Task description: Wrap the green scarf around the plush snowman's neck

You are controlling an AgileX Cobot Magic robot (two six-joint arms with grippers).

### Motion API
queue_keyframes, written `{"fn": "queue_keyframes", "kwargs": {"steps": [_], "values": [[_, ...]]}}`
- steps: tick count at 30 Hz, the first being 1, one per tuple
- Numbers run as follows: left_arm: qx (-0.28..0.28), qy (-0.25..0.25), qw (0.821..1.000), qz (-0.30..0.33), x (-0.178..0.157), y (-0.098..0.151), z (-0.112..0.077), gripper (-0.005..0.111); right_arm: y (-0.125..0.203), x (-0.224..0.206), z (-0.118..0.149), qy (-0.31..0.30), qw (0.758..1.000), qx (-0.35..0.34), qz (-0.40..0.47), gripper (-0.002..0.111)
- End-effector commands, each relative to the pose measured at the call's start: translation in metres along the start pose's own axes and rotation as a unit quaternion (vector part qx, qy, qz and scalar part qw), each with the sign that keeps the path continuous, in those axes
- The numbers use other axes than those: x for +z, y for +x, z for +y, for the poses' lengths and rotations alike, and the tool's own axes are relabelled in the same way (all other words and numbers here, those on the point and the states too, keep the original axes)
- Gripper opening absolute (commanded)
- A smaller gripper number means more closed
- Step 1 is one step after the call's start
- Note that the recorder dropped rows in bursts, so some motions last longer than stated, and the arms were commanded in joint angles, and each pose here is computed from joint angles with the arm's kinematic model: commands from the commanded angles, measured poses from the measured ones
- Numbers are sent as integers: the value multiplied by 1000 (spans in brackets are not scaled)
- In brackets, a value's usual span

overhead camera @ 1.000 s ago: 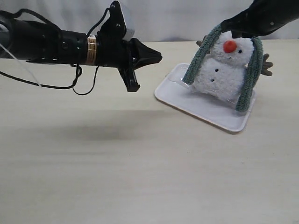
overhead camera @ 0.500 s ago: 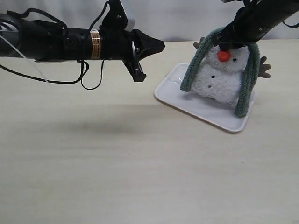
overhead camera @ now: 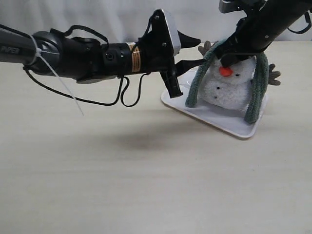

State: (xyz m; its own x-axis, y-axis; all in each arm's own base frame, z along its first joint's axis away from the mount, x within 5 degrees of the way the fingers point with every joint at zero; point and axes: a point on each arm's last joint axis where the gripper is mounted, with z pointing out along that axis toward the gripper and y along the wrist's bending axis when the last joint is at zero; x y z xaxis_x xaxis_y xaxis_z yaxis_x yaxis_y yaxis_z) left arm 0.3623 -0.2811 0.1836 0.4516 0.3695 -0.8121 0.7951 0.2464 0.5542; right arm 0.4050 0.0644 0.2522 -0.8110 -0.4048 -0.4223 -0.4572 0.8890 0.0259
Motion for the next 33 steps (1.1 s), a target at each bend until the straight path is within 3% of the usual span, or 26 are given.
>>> {"fn": "queue_keyframes", "kwargs": {"steps": [1,4,7,11,14,15,20,24,28,33], "values": [[-46,-12,999,20,21,9,-4,43,3,3,0,-2,1000,-6,14,26],[-102,-23,994,34,40,18,1,43,3,3,0,-2,1000,-6,14,26],[-124,-17,992,26,54,16,-2,43,3,3,0,-2,1000,-7,14,26],[-119,-46,986,108,70,26,2,41,3,3,0,-2,1000,-7,14,26],[-114,-46,986,111,70,26,3,6,3,3,0,-2,1000,-7,14,26],[-109,-45,988,97,71,22,5,0,3,3,0,-2,1000,-7,14,26],[-116,-79,988,60,78,-1,25,0,5,3,0,-5,1000,-14,21,26],[-148,-110,979,90,85,3,35,0,5,1,1,-6,1000,-16,22,26],[-141,-94,975,144,96,23,14,0,4,0,1,-5,1000,-17,20,26],[-84,-64,978,178,105,18,-8,0,4,0,1,-5,1000,-17,19,26]]}}
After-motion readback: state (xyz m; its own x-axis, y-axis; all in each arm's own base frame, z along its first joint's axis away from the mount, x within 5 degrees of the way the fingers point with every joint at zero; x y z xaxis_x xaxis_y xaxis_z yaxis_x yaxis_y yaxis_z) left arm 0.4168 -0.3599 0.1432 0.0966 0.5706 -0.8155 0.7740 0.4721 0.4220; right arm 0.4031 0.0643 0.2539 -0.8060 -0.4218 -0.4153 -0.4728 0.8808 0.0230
